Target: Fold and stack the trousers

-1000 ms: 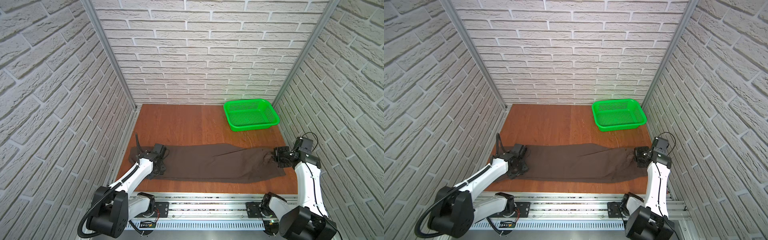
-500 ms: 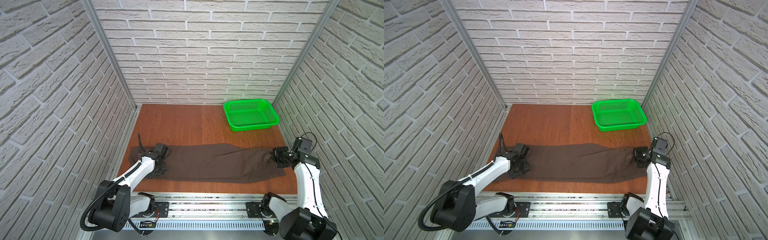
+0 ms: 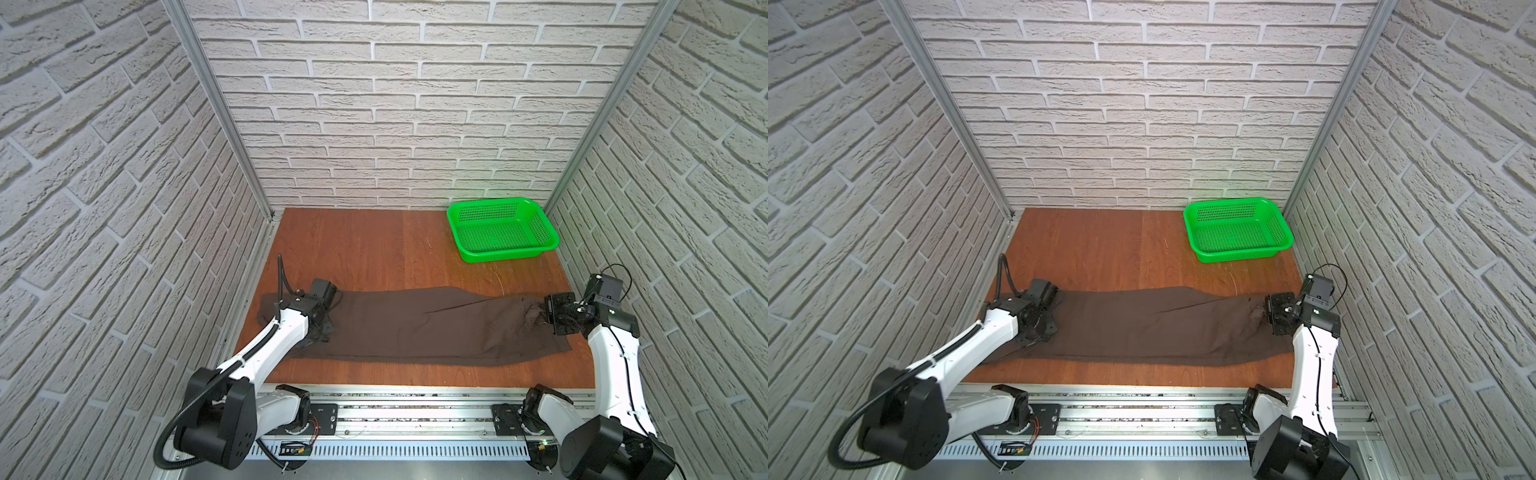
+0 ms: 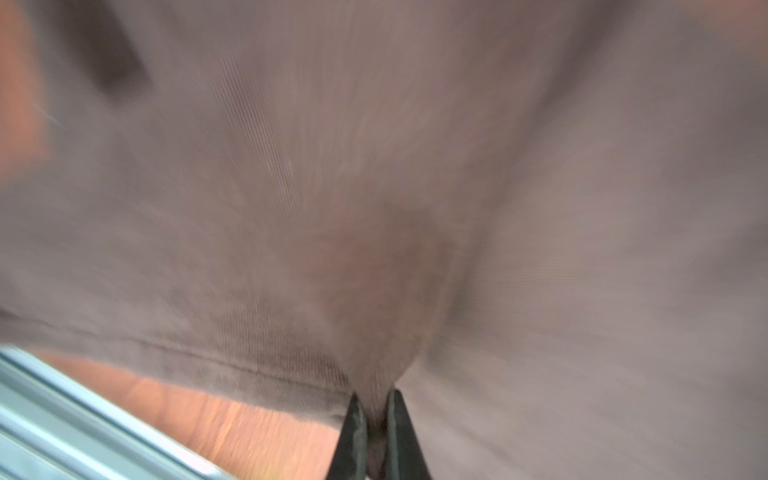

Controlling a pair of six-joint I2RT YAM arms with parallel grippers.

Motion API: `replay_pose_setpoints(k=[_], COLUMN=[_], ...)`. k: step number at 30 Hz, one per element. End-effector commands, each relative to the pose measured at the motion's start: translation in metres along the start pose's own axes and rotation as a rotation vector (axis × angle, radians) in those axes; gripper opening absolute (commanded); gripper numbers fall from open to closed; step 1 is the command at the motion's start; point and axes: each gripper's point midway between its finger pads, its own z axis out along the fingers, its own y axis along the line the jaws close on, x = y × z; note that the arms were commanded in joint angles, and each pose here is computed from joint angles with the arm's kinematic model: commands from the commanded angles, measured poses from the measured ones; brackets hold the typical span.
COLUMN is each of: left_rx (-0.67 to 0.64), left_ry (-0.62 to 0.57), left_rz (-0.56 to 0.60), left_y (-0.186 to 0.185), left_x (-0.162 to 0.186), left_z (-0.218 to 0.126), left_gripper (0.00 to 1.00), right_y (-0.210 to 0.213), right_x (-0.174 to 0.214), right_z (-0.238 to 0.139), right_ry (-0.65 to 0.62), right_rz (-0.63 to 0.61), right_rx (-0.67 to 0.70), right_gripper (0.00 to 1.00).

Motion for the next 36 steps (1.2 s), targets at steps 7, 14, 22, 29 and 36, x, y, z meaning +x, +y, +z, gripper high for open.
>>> replay_pose_setpoints(k=[7,14,22,29,36], left_rx=[0.156,0.276,0.365,0.418,0.430], left_ry=[-0.273,-0.252,-0.168,-0.218,-0.157], left_rz=[-0.036,-0.223,-0.401,-0.588,-0.676], left_y=[-0.023,-0.022,-0.007,0.048,0.071], left_x=[-0.113,-0.176,-0.226,-0.263,-0.287], left_z=[-0.113,-0.091,-0.036,-0.040,-0.004], left_gripper=[0.00,0.00,0.00,0.00,0.00], right_y=[0.007,0.004,0.011,0.029,0.043], right_x=[0.002,-0.006,-0.019,-0.033,-0.052], right_z=[0.004,0.013,0.025,0.028,0.043], right_ry=[-0.003,-0.019,-0.033,-0.038,-0.048], right_rz=[-0.039,-0.033,-0.020,0.021,0.101], right_rx=[-0.016,0.018,0.047,0.032,0.023], right_gripper=[0.07,0.07,0.07,0.07,0.07])
